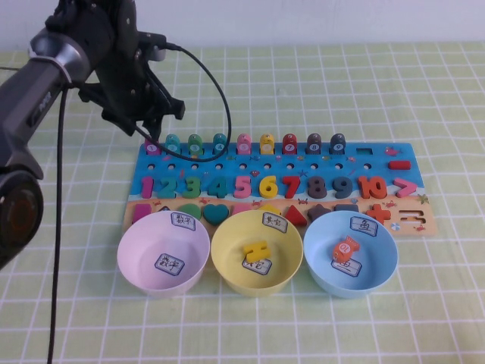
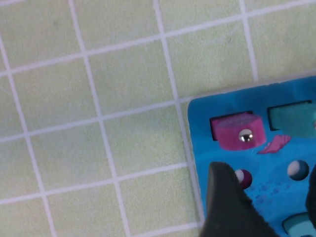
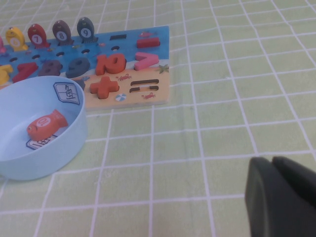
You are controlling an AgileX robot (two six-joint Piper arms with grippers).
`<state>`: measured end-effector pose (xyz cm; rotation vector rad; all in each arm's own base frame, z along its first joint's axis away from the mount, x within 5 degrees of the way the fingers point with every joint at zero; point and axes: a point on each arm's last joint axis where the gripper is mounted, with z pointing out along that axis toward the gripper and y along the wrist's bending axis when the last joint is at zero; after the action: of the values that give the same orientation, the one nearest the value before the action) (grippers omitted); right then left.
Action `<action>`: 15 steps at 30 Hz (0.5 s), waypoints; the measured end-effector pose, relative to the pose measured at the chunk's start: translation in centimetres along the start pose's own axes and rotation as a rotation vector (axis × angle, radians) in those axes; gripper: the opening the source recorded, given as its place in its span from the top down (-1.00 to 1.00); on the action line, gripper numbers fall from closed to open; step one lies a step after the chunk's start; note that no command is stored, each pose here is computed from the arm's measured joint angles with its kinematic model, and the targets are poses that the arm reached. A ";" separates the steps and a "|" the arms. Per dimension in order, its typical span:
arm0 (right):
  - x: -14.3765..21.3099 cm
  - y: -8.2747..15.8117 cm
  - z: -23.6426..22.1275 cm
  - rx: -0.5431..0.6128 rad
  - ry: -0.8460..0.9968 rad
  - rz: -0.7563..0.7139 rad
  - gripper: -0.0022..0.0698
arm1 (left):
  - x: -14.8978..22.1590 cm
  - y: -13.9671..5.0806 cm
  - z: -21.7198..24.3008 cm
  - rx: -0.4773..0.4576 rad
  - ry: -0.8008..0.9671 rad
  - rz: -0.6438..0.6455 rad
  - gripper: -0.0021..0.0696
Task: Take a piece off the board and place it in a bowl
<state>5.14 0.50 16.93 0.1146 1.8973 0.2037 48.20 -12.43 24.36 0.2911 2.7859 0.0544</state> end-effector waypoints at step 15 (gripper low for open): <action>0.0 0.0 0.0 0.000 0.000 0.000 0.99 | 0.0 -0.3 2.9 0.002 0.020 -0.058 0.09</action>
<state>5.14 0.50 16.93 0.1146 1.8973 0.2037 49.09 -12.71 21.62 0.2109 2.8125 0.0412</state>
